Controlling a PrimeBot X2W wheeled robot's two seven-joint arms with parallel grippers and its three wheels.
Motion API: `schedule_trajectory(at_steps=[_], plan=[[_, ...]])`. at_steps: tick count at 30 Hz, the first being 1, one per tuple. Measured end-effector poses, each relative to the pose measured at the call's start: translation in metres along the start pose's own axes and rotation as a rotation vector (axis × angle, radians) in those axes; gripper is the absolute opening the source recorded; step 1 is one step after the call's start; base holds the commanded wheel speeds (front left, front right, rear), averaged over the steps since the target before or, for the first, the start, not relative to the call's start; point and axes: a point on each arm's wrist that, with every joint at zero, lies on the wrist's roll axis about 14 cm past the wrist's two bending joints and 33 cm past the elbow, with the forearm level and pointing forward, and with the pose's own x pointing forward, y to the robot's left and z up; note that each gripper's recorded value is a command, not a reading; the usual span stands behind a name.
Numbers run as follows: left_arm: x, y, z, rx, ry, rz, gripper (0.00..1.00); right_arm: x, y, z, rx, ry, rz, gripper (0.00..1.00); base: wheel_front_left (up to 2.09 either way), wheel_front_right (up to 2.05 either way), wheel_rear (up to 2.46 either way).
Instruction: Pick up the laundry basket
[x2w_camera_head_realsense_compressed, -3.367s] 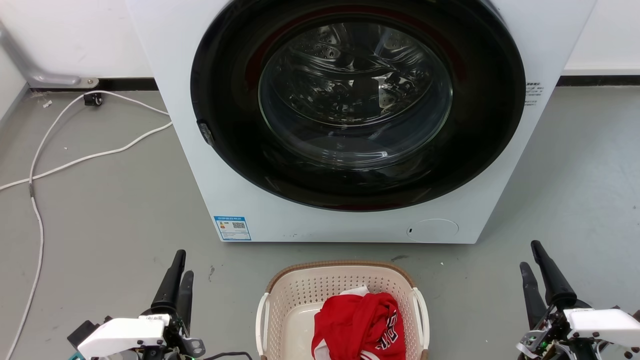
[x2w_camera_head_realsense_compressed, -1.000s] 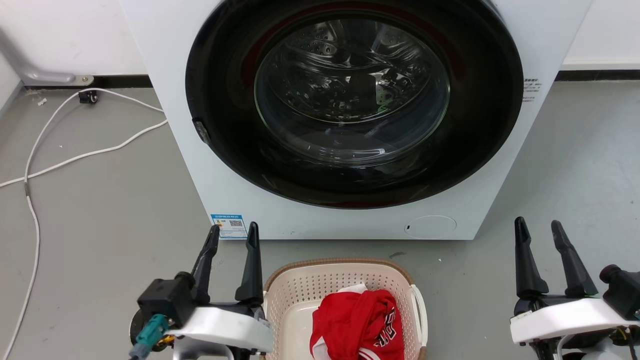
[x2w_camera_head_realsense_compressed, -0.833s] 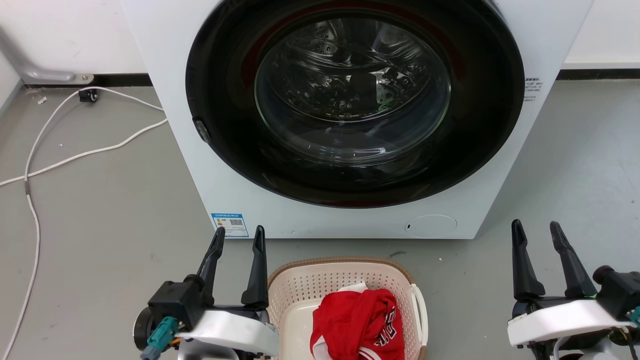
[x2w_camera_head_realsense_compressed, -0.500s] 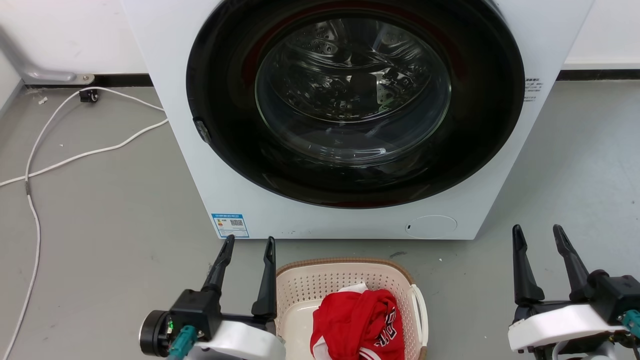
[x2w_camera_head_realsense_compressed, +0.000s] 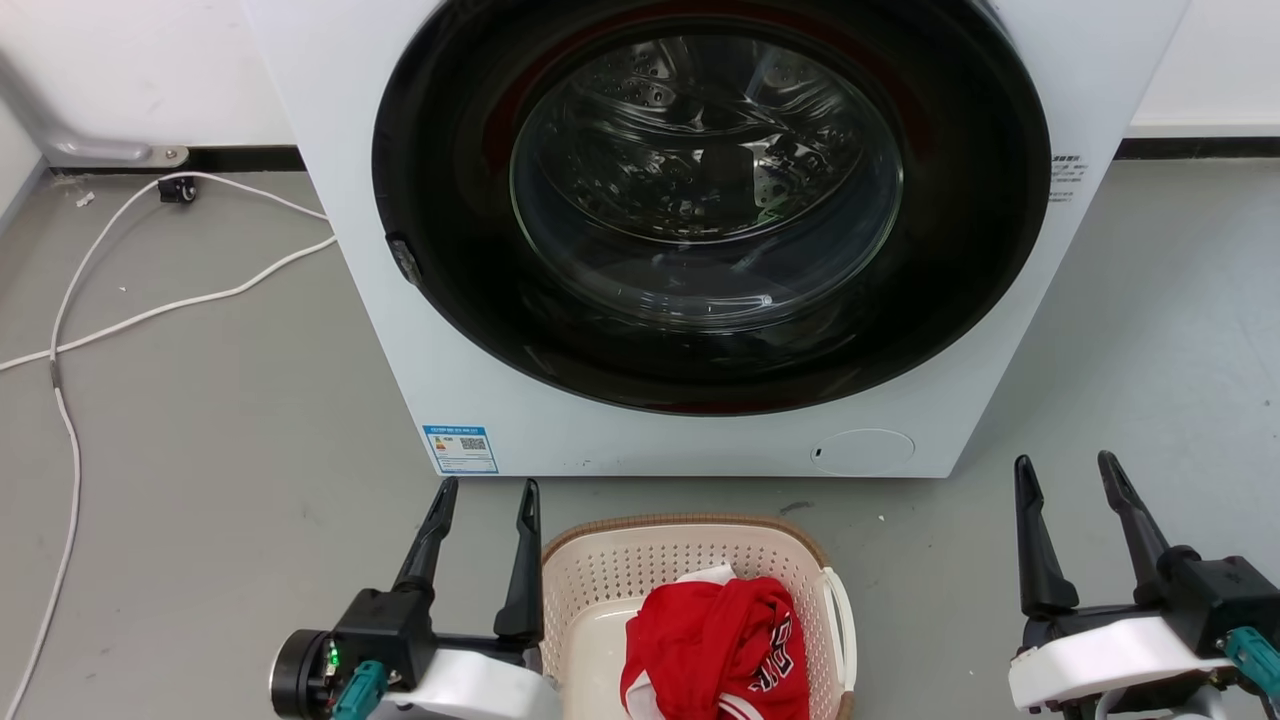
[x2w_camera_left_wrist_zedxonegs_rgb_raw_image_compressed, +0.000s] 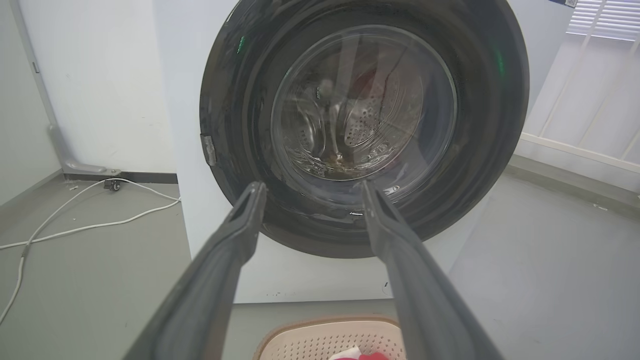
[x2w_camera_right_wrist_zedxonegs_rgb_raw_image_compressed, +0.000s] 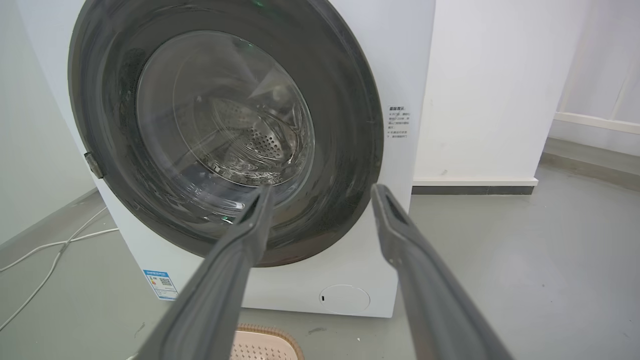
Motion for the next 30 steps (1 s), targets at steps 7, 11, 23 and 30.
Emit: schedule_trajectory(at_steps=[7, 11, 23, 30], plan=[[-0.002, 0.01, -0.001, -0.032, -0.003, 0.033, 1.0, -0.001, -0.001, -0.007, 0.065, 0.01, -0.012, 1.0, 0.0, 0.0, 0.0], [-0.005, 0.003, -0.007, -0.006, 0.011, 0.001, 1.0, -0.002, -0.001, -0.01, 0.051, 0.016, -0.011, 1.0, 0.0, 0.0, 0.0], [-0.008, 0.001, -0.028, 0.034, 0.074, -0.001, 1.0, 0.0, 0.0, -0.016, 0.045, 0.031, -0.008, 1.0, 0.0, 0.0, 0.0], [-0.009, 0.003, -0.028, 0.044, 0.076, 0.009, 1.0, 0.0, 0.0, -0.014, 0.045, 0.027, -0.006, 1.0, 0.0, 0.0, 0.0]])
